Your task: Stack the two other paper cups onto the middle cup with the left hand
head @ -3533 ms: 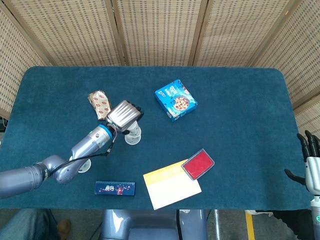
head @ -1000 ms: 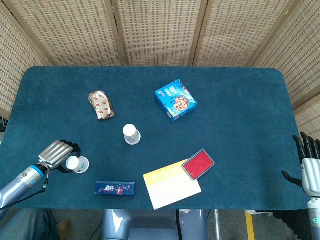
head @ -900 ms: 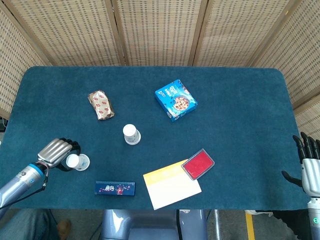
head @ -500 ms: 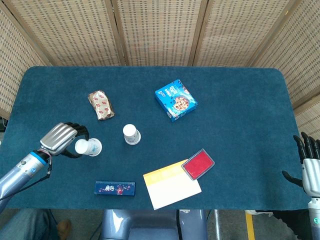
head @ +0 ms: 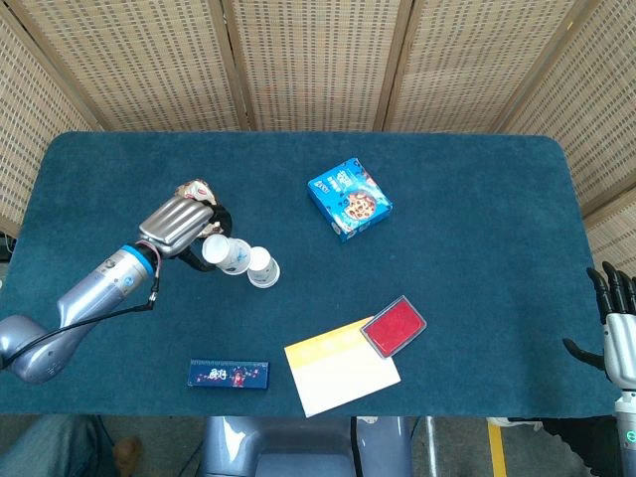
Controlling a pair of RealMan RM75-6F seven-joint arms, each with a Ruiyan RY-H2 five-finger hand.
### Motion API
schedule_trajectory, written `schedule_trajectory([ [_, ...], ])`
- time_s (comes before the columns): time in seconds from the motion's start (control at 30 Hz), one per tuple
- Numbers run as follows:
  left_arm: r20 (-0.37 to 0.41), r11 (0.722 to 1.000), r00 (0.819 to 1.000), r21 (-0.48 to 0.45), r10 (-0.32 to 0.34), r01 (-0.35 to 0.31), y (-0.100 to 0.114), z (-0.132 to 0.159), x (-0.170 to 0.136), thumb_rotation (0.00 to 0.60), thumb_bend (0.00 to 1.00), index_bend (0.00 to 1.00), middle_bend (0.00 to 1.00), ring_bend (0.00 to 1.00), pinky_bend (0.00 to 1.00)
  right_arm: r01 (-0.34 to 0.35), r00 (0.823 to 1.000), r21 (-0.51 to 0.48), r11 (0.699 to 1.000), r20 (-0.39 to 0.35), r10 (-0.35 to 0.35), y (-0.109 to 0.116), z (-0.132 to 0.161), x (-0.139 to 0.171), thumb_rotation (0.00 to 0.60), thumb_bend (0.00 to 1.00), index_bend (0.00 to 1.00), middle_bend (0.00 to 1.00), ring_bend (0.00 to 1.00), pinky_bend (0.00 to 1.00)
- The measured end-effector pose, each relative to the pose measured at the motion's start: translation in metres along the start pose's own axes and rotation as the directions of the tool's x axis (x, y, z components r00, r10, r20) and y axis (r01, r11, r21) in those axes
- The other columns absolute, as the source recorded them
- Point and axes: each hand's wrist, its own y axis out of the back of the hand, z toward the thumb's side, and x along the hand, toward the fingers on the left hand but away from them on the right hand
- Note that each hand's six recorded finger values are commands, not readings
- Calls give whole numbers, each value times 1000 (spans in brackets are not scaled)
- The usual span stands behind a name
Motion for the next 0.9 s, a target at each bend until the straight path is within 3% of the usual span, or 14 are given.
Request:
schedule_trajectory([
  [0.23, -28, 999, 999, 9, -40, 41, -4, 15, 22, 600, 150, 558, 413, 373, 406, 7, 1000, -7, 1000, 7, -7, 3, -3, 0, 600, 0, 0, 0, 0, 0],
  [0.77, -76, 995, 992, 8, -99, 99, -23, 19, 55, 600, 145, 549, 413, 373, 405, 2, 1000, -12, 1000, 31, -1, 2, -9, -3, 600, 0, 0, 0, 0, 0],
  [0.83, -78, 995, 992, 8, -101, 102, -24, 20, 57, 600, 131, 532, 404, 366, 401, -2, 1000, -12, 1000, 30, 3, 1, -8, -3, 600, 0, 0, 0, 0, 0],
  [0.9, -81, 994, 991, 18, -105, 107, -28, 21, 60, 600, 100, 451, 338, 281, 356, -6, 1000, -12, 1000, 30, 7, 1, -8, -3, 600, 0, 0, 0, 0, 0],
])
